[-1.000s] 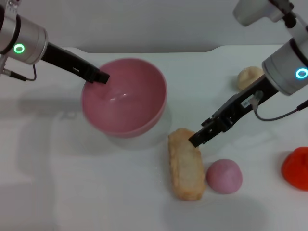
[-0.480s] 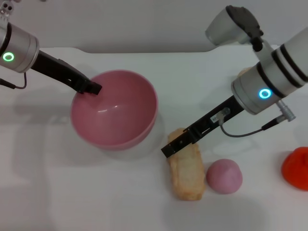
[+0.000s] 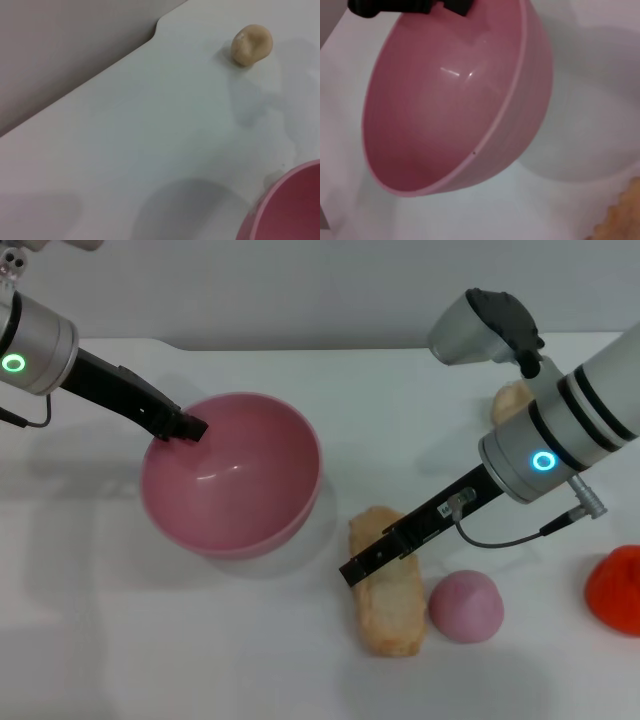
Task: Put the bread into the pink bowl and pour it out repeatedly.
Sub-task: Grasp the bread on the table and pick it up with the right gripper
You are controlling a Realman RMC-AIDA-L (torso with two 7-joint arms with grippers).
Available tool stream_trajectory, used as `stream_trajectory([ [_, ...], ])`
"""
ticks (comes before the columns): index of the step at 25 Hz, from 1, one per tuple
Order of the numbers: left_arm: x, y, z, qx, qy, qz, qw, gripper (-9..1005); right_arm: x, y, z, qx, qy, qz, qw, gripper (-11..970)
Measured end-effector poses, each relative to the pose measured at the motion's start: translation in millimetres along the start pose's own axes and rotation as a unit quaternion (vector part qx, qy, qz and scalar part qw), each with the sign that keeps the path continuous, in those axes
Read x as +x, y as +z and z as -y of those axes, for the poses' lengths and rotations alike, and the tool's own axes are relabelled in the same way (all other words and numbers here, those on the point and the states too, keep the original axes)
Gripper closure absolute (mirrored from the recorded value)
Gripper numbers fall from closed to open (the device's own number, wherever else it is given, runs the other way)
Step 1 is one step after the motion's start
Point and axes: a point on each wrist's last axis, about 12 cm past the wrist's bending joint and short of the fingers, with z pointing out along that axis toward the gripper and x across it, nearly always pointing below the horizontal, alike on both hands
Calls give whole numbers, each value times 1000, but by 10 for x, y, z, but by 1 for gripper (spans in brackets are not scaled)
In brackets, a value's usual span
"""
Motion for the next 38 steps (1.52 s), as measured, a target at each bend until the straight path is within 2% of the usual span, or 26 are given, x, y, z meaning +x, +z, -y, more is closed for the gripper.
stream_trajectory([
  [12,34,33,11,2,0,-4,1000,953,126,104,106,9,26,-12,1000,271],
  [22,51,77,39,6,3,-11,1000,953,219,133,233,44,35,-14,998,272],
  [38,74,118,54,6,3,-13,1000,953,300,138,296,58,19,-4,998,273],
])
